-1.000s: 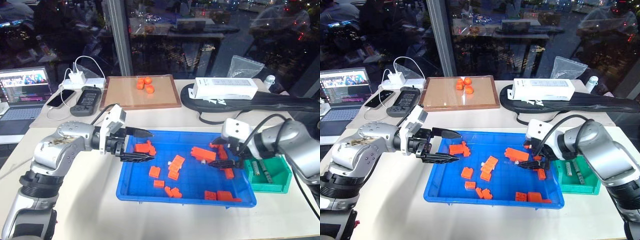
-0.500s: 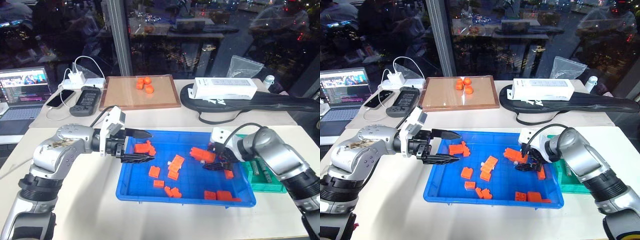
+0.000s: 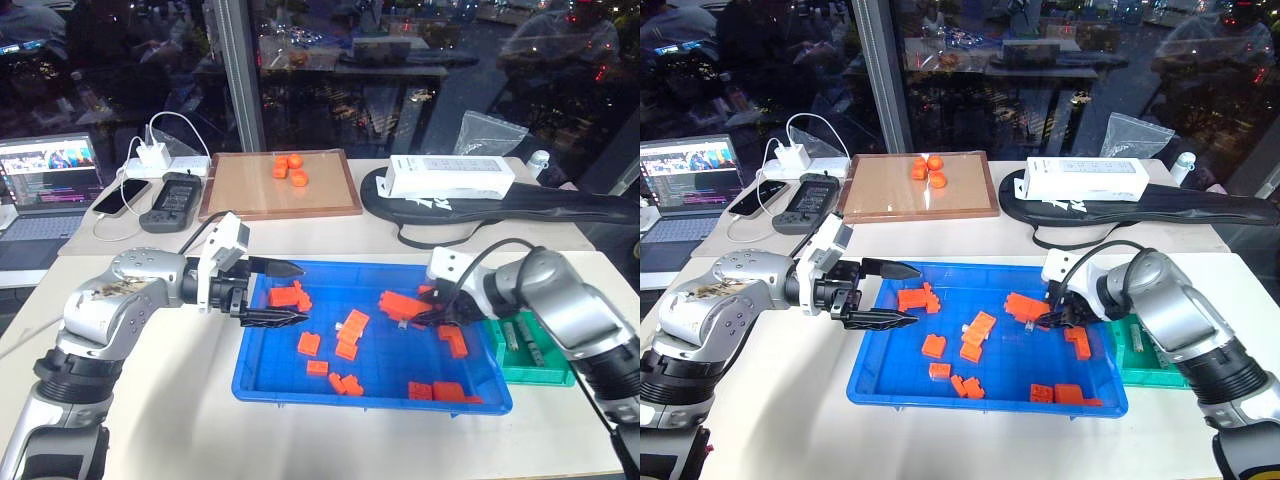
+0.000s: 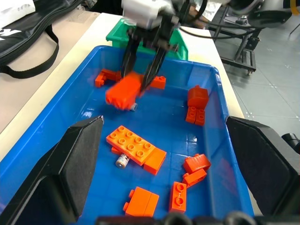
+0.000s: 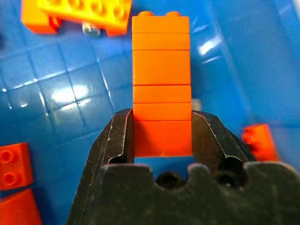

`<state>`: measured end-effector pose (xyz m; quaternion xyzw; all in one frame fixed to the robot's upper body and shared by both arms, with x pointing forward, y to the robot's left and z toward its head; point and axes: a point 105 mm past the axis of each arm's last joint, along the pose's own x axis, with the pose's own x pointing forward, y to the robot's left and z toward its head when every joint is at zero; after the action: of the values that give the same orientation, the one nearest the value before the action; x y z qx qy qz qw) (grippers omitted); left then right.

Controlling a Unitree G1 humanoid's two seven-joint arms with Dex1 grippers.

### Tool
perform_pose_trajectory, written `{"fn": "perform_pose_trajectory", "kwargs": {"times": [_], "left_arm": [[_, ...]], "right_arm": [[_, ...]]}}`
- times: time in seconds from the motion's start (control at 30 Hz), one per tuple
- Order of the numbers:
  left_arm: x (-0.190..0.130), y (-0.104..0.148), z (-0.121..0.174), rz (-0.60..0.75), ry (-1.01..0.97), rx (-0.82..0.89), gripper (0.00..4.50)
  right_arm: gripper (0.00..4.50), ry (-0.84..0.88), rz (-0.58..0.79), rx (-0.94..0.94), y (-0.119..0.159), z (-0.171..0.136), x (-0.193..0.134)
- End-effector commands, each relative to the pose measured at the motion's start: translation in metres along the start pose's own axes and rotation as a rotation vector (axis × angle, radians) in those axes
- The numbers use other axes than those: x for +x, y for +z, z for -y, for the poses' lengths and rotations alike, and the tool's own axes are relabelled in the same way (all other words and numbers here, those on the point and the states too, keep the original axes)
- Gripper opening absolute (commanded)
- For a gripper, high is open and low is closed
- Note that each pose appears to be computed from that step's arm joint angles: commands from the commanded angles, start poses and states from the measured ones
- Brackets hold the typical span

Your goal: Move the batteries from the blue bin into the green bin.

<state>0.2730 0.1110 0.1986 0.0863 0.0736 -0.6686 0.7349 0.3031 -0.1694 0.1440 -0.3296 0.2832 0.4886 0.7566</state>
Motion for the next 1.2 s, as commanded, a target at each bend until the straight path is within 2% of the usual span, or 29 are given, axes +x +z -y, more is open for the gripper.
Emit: {"fn": "perform_pose_trajectory", "kwargs": {"times": [0.03, 0.23, 0.37, 0.43, 0.47, 0.6, 0.67, 0.83, 0.93, 1.2], "left_arm": [[-0.001, 0.008, 0.001, 0.005, -0.006, 0.046, 4.50], [-0.003, 0.008, 0.001, -0.004, -0.008, 0.045, 4.50], [-0.005, 0.007, 0.003, -0.012, -0.009, 0.043, 4.50], [-0.005, 0.007, 0.003, -0.013, -0.009, 0.042, 4.50], [-0.005, 0.007, 0.003, -0.014, -0.009, 0.042, 4.50], [-0.006, 0.007, 0.003, -0.018, -0.008, 0.042, 4.50], [-0.006, 0.006, 0.003, -0.022, -0.011, 0.043, 4.50], [-0.005, 0.007, 0.003, -0.021, -0.010, 0.044, 4.50], [-0.005, 0.005, 0.004, -0.030, -0.013, 0.047, 4.50], [-0.006, 0.006, 0.001, -0.028, 0.001, 0.054, 4.50]], "right_arm": [[1.45, 0.116, 0.020, -0.043, 0.012, -0.030, -0.001], [1.45, 0.200, -0.026, -0.043, -0.001, -0.058, 0.016], [1.45, 0.249, -0.023, -0.038, 0.001, -0.072, 0.024], [2.46, 0.270, -0.013, -0.041, 0.004, -0.076, 0.024], [2.63, 0.275, -0.012, -0.042, 0.005, -0.077, 0.023], [3.98, 0.251, 0.003, -0.038, 0.010, -0.069, 0.016], [4.45, 0.218, 0.014, -0.033, 0.012, -0.060, 0.009], [4.45, 0.075, 0.019, -0.024, 0.009, -0.024, -0.002], [4.45, -0.034, -0.032, -0.037, -0.003, 0.000, -0.002], [4.45, -0.123, -0.020, 0.040, -0.013, 0.018, 0.023]]}}
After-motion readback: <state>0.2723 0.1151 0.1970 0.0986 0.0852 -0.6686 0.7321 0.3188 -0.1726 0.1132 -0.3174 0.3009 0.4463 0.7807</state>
